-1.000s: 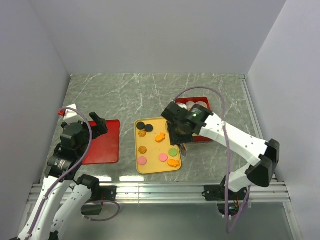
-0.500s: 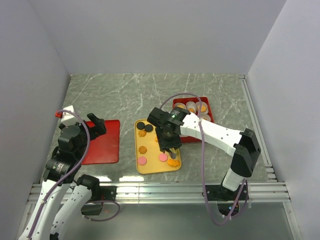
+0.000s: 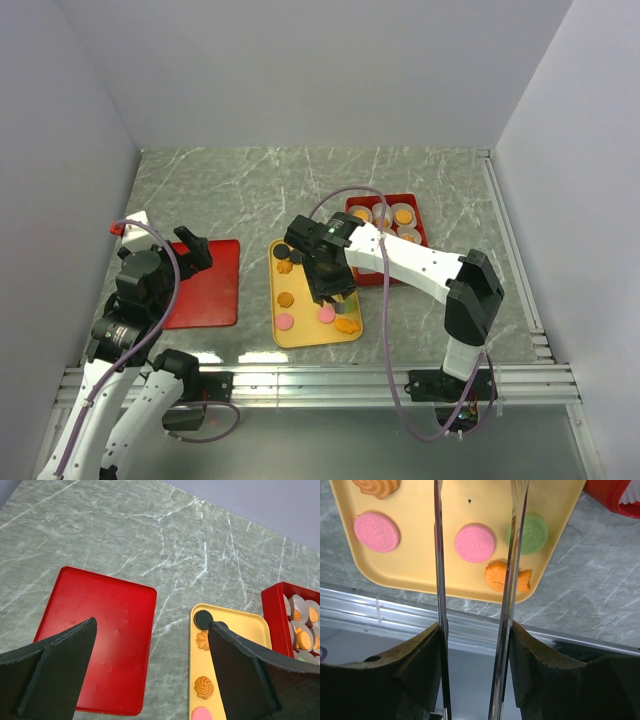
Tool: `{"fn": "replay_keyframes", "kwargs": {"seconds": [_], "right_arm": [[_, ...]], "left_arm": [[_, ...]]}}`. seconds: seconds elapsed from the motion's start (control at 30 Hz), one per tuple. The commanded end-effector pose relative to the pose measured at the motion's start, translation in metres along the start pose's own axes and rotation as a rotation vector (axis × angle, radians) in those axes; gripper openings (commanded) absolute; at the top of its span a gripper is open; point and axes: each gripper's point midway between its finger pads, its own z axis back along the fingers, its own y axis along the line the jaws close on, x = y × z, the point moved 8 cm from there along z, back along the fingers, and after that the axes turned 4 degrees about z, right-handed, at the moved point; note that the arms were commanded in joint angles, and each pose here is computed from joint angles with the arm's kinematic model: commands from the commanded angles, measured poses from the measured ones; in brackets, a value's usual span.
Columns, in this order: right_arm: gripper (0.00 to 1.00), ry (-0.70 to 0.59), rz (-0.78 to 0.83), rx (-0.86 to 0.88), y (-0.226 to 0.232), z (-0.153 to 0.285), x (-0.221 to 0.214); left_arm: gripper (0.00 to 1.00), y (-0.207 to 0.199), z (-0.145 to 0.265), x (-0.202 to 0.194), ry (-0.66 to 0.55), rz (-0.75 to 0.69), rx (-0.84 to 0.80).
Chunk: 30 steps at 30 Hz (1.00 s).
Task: Pack the cookies
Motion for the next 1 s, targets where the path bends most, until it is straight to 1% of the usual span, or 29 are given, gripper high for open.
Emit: {"fn": "replay_keyframes", "kwargs": {"seconds": [0.0,0.23,0.33,0.37,0.47,0.57,0.7,0.73,0.83,0.97], "right_arm": [[0.57,-0.021,0.022,-0.002,0.002,0.007,0.005],[0.57,0.002,0.03,-0.011,0.005,-0.002,0.007],[0.55,0.003,0.032,-0.012,0.006,-0.003,0.008],[0.52,0.001,0.033,-0.01,0.006,-0.002,0.008],[0.47,0.006,0.038,-0.002,0.007,-0.001,0.007],[0.44,-0.006,0.032,-0.001,0.006,0.005,0.009],[0.43,-0.058,0.019,-0.016,0.002,0.026,0.018],[0.43,-0.092,0.014,-0.005,0.002,0.037,0.024],[0.43,-0.139,-0.014,-0.023,-0.013,0.058,0.034],[0.43,-0.173,-0.089,-0.056,-0.051,0.071,0.039]], "left_arm": [[1.0,0.0,0.003,0.008,-0.04,0.019,0.003],[0.99,0.0,0.002,0.007,-0.036,0.019,0.007],[0.99,0.0,0.002,0.007,-0.035,0.018,0.008],[0.99,0.0,0.002,0.007,-0.035,0.018,0.009],[0.99,0.001,0.002,0.006,-0.035,0.017,0.011],[0.99,0.001,0.002,0.007,-0.038,0.019,0.011],[0.99,0.001,0.001,0.006,-0.033,0.015,0.012],[0.99,0.001,0.002,0.007,-0.037,0.017,0.01],[0.99,0.001,0.001,0.007,-0.035,0.015,0.009],[0.99,0.001,0.002,0.007,-0.04,0.017,0.012]]}}
